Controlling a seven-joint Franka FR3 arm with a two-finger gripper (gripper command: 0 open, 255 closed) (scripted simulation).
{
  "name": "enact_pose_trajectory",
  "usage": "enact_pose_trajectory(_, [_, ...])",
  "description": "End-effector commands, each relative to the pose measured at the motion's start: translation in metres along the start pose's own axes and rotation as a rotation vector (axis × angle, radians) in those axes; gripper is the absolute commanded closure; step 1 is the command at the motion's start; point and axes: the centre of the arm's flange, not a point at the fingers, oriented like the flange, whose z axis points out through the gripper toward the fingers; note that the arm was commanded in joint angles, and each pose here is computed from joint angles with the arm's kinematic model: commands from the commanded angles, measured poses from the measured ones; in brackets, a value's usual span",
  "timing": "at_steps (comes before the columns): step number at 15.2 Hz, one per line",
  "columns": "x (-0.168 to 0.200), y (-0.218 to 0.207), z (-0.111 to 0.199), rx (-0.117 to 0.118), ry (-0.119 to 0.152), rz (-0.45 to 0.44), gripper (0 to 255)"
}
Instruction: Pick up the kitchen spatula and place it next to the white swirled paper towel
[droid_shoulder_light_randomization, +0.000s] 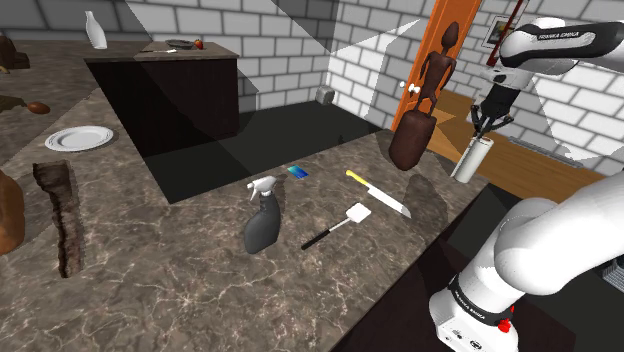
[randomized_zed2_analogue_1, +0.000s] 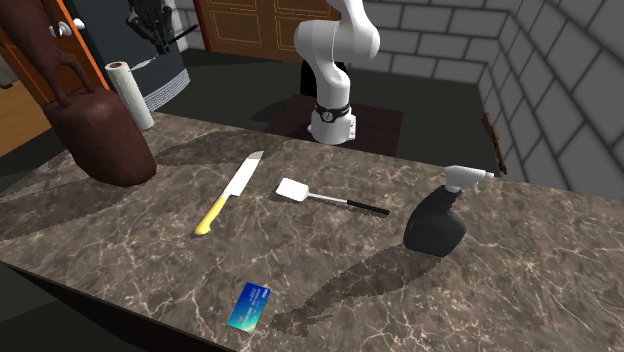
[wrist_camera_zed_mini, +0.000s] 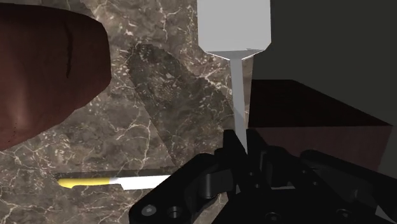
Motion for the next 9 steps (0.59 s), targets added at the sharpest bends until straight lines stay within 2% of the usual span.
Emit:
enact_pose_trajectory(1, [-0.002,-0.001,0.011,0.0,0.0,0.0,255])
enact_pose_trajectory(9, [-0.005,-0.001,0.053,0.0,0.0,0.0,255])
